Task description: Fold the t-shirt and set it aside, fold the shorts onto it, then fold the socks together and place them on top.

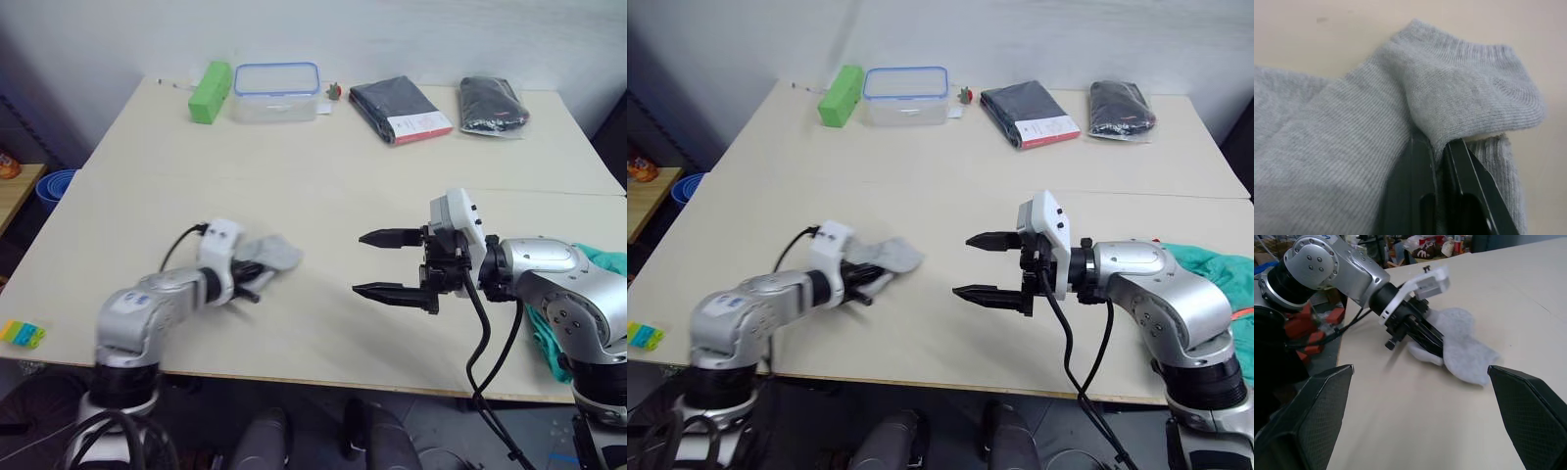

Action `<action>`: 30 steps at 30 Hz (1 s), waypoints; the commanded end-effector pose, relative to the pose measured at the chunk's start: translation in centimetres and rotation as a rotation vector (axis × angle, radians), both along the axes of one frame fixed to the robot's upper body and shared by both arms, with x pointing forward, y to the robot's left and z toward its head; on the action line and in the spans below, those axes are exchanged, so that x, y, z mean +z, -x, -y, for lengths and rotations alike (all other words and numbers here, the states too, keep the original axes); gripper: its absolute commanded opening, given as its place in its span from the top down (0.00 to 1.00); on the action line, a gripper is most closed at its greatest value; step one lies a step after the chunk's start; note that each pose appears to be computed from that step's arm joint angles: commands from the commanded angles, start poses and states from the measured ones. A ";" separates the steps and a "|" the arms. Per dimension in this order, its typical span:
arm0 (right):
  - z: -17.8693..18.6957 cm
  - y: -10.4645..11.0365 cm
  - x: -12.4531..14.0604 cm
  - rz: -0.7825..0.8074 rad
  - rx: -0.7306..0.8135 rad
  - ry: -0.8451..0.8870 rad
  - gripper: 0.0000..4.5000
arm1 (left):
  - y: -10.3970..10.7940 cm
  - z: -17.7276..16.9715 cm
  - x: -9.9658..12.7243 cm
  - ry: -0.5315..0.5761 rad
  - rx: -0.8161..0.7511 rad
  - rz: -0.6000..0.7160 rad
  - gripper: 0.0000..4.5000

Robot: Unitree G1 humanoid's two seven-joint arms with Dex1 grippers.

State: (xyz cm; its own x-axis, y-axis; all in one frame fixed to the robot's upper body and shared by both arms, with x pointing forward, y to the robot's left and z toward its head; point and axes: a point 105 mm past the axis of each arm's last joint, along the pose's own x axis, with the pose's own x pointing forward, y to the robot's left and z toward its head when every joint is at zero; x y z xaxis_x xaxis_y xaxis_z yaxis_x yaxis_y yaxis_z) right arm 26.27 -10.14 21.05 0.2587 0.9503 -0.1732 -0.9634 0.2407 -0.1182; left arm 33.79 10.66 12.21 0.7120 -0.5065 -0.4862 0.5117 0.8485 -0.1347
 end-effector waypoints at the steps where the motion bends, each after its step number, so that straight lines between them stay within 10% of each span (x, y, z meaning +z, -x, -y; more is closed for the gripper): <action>1: 0.3 0.3 0.7 0.086 -0.024 0.018 0.00 | -1.1 2.3 -0.2 0.000 0.027 -0.040 1.00; 7: 0.3 0.1 0.3 0.095 -0.069 0.022 0.00 | -0.8 4.2 -0.2 0.017 -0.007 -0.064 1.00; 21: 0.4 -0.5 -0.4 0.097 -0.110 0.032 0.00 | 2.1 0.7 5.3 0.134 -0.131 -0.013 0.08; 30: 0.7 -2.4 -3.0 0.228 -0.161 0.214 0.00 | 4.3 -5.9 6.0 -0.275 -0.357 0.164 0.01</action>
State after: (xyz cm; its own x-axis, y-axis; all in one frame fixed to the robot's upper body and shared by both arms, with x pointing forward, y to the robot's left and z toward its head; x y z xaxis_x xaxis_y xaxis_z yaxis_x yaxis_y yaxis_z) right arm 28.27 -10.74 17.96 0.4327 0.8587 -0.2747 -0.8853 0.3471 -0.3094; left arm 29.62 16.21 18.40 0.6071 -0.6054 -0.5146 0.7371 0.6710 0.0802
